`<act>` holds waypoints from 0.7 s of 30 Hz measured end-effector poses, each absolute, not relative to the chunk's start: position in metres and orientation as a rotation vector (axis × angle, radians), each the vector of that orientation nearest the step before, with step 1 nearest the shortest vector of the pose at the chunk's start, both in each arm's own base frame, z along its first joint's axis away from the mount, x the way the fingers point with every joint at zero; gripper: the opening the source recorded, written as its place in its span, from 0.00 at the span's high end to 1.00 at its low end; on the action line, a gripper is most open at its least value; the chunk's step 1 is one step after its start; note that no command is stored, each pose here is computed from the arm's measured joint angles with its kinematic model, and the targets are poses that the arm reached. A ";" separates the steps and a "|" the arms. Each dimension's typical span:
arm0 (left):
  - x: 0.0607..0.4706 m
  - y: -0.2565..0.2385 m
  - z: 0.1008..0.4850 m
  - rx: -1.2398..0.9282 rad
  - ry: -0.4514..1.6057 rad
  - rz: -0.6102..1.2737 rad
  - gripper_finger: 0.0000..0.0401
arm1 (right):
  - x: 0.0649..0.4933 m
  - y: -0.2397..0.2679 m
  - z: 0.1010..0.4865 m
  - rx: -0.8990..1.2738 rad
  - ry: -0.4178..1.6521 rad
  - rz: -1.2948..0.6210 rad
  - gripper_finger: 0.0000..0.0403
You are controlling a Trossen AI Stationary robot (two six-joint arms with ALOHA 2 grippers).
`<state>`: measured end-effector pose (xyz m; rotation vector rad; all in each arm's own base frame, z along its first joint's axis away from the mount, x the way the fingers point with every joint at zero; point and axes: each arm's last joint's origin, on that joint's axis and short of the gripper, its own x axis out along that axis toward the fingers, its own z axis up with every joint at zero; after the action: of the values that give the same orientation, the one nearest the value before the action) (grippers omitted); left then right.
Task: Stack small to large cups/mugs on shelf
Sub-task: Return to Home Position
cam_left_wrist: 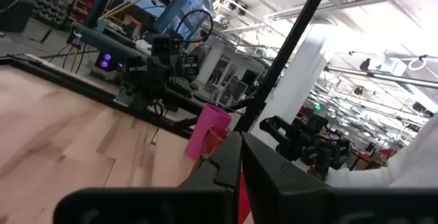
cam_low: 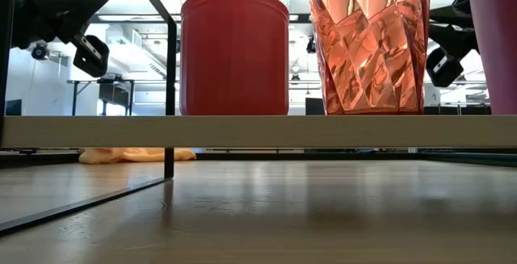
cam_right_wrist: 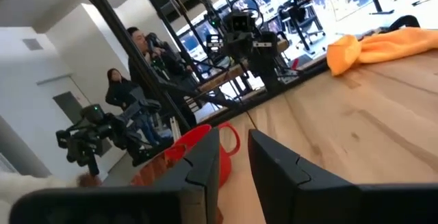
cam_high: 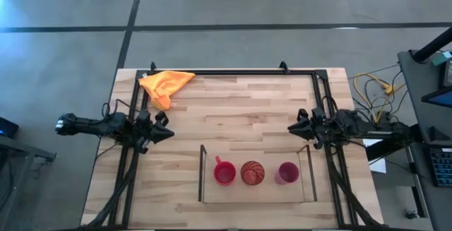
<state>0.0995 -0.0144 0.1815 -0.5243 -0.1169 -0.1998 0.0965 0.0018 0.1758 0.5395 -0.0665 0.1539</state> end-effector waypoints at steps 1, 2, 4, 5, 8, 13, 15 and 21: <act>0.100 -0.014 0.181 -0.524 -0.115 -0.199 1.00 | 0.097 0.002 0.176 0.540 -0.064 0.153 0.82; 0.100 -0.014 0.181 -0.523 -0.113 -0.199 1.00 | 0.097 0.002 0.175 0.540 -0.062 0.152 0.82; 0.100 -0.015 0.181 -0.520 -0.109 -0.198 1.00 | 0.097 0.002 0.175 0.540 -0.057 0.151 0.82; 0.100 -0.015 0.181 -0.520 -0.107 -0.197 1.00 | 0.097 0.002 0.174 0.541 -0.052 0.149 0.82; 0.101 -0.015 0.180 -0.520 -0.103 -0.196 1.00 | 0.097 0.002 0.173 0.543 -0.039 0.146 0.81; 0.101 -0.015 0.180 -0.520 -0.105 -0.197 1.00 | 0.097 0.002 0.172 0.544 -0.025 0.142 0.81; 0.101 -0.015 0.180 -0.520 -0.105 -0.197 1.00 | 0.097 0.002 0.172 0.544 -0.025 0.142 0.81; 0.101 -0.015 0.180 -0.519 -0.104 -0.197 1.00 | 0.097 0.002 0.172 0.544 -0.025 0.142 0.83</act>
<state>0.1006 -0.0146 0.1804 -0.5187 -0.1041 -0.1969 0.0969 0.0018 0.1717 0.5436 -0.0249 0.1418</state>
